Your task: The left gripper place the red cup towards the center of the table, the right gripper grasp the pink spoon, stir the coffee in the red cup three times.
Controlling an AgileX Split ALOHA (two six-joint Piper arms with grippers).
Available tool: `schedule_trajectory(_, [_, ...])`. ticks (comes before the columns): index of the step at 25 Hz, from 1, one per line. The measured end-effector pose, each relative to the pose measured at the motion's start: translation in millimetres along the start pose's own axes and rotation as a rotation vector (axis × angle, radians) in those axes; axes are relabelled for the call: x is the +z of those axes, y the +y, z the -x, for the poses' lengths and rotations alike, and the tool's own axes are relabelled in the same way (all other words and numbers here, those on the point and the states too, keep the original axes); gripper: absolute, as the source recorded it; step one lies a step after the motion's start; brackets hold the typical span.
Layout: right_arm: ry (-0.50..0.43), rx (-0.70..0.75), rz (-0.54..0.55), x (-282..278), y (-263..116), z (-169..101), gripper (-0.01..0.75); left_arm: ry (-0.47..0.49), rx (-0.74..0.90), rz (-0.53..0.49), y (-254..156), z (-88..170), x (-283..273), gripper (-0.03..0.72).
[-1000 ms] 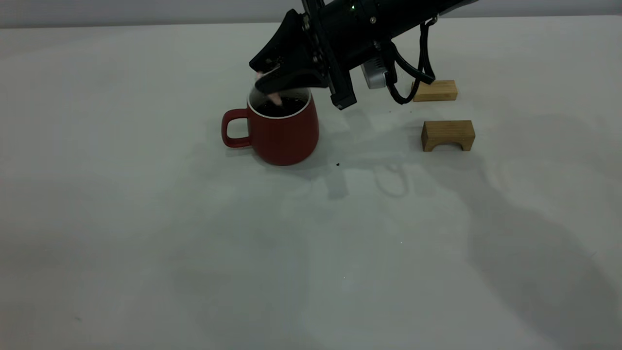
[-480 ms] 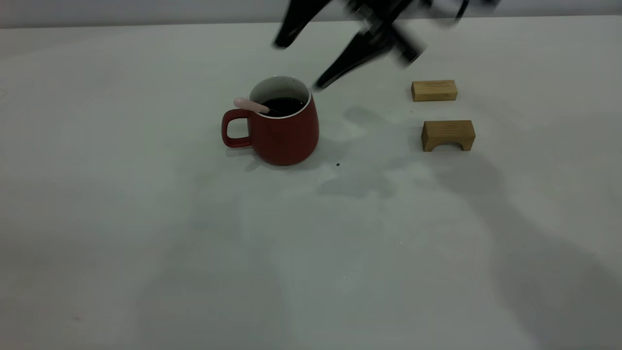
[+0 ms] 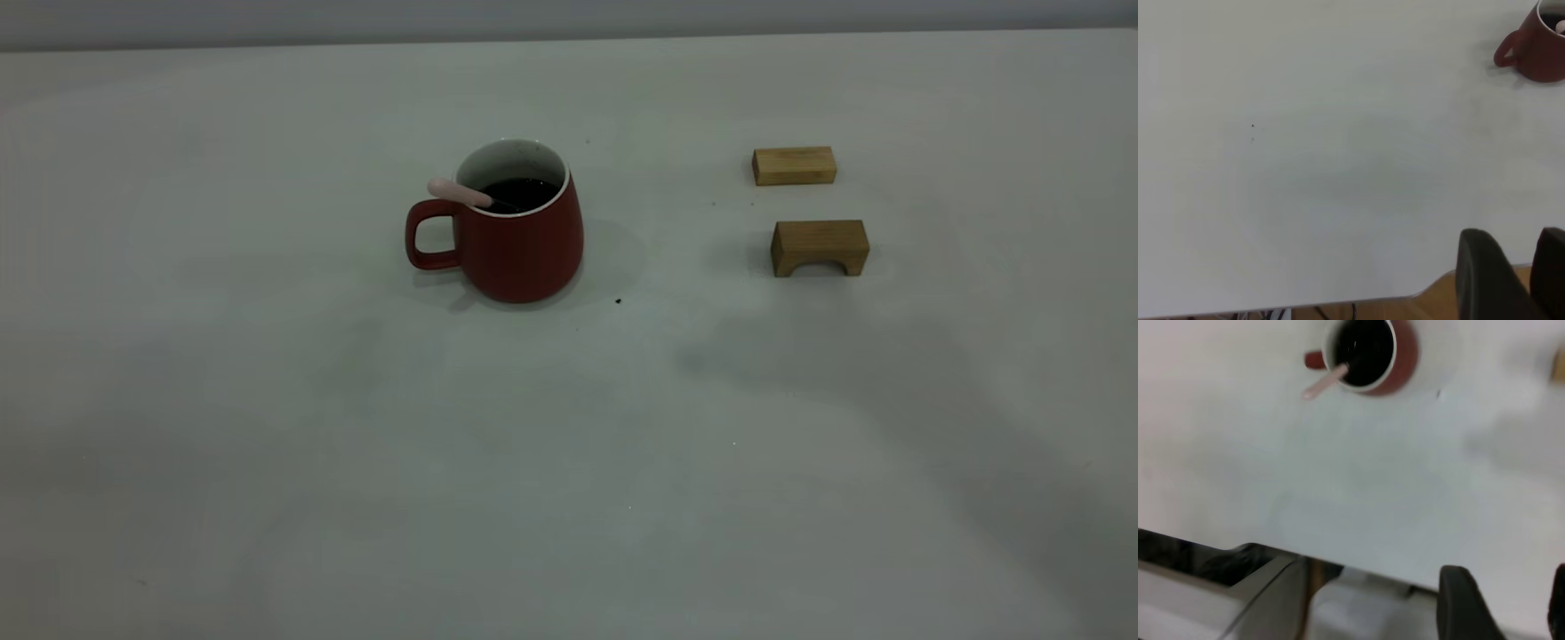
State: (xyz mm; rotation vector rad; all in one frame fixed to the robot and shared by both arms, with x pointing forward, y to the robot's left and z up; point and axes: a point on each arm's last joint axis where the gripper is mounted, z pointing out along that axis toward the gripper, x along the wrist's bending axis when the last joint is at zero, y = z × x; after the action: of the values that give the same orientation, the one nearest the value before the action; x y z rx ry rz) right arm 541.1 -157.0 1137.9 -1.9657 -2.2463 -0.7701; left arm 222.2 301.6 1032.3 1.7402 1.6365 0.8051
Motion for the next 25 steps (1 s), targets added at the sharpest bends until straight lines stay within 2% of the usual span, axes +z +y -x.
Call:
schedule_trajectory(4, [-0.009,-0.136,0.142,-69.7,-51.4,-1.6,0.286,0.0,0.0,0.0,0.0,0.0,0.0,0.244])
schedule_trajectory(7, [-0.021,-0.188,0.256,-115.6,-112.6,6.3,0.245,0.0,0.0,0.0,0.0,0.0,0.0,0.244])
schedule_trajectory(10, [-0.077,-0.255,0.407,-148.1,-183.5,26.1,0.229,0.0,0.0,0.0,0.0,0.0,0.0,0.244])
schedule_trajectory(13, [-0.193,-0.259,0.499,-144.8,-241.7,54.7,0.228,0.0,0.0,0.0,0.0,0.0,0.0,0.244])
schedule_trajectory(15, [-0.286,-0.22,0.513,-125.7,-270.9,74.0,0.228,0.0,0.0,0.0,0.0,0.0,0.0,0.244])
schedule_trajectory(18, [-0.374,-0.18,0.531,-96.4,-305.5,94.6,0.23,0.0,0.0,0.0,0.0,0.0,0.0,0.244])
schedule_trajectory(21, [-0.413,-0.148,0.556,-73.7,-326.4,106.1,0.23,0.0,0.0,0.0,0.0,0.0,0.0,0.244])
schedule_trajectory(25, [-0.42,-0.102,0.588,-61.1,-334.5,109.3,0.235,0.0,0.0,0.0,0.0,0.0,0.0,0.244])
